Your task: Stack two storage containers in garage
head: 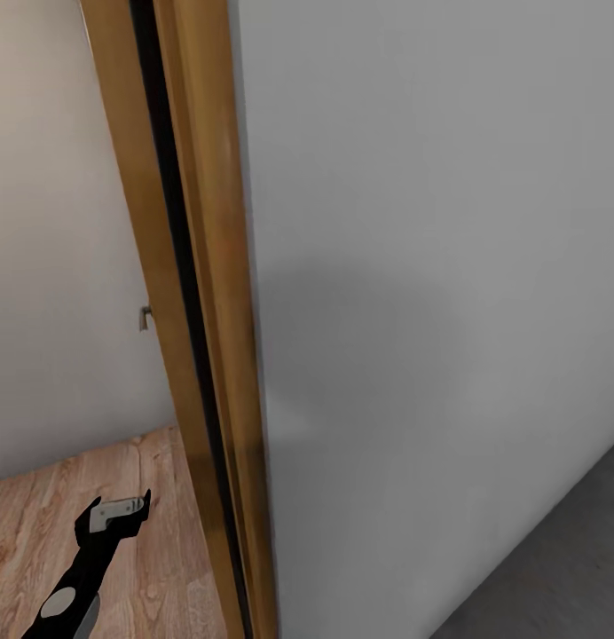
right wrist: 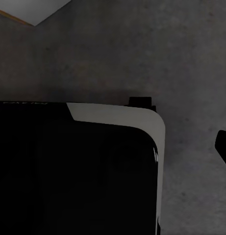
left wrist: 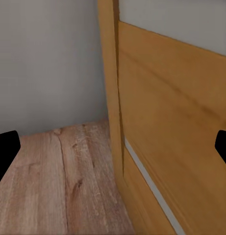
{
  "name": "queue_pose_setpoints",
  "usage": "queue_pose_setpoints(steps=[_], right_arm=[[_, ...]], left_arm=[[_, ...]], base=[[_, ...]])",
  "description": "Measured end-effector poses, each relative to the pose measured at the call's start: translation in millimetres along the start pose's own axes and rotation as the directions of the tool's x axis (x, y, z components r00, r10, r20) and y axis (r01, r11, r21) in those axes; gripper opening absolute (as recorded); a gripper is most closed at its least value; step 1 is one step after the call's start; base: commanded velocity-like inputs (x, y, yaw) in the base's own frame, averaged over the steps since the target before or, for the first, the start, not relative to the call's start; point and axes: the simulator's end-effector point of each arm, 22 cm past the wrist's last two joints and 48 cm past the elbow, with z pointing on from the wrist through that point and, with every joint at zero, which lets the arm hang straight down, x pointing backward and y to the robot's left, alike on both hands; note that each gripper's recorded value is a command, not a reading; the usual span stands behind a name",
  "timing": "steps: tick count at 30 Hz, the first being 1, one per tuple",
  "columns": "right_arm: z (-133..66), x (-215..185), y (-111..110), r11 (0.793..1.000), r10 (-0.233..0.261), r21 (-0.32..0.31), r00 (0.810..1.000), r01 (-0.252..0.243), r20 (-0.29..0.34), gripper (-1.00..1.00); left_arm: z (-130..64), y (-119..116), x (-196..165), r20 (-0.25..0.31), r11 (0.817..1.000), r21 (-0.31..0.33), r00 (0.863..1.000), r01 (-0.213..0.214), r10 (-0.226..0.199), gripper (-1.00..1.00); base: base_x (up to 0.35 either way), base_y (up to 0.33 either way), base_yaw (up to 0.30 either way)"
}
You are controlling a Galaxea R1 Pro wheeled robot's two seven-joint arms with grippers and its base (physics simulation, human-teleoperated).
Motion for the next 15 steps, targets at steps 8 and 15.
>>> queue_pose_setpoints(steps=[8, 15], right_arm=[[0.0, 0.2, 0.0, 1.0, 0.0, 0.0, 1.0, 0.0, 0.0, 1.0], [0.0, 0.0, 0.0, 1.0, 0.0, 0.0, 1.0, 0.0, 0.0, 1.0]], left_arm=[[-1.6, 0.9, 7.4, -0.016, 1.0, -0.002, 1.0, 0.001, -0.001, 1.0], [-49.9, 20.7, 130.8, -0.277, 1.0, -0.016, 0.961, -0.017, 0.012, 1.0]], base=[[-0.018, 0.0, 0.001], [-0.001, 0.0, 0.0]])
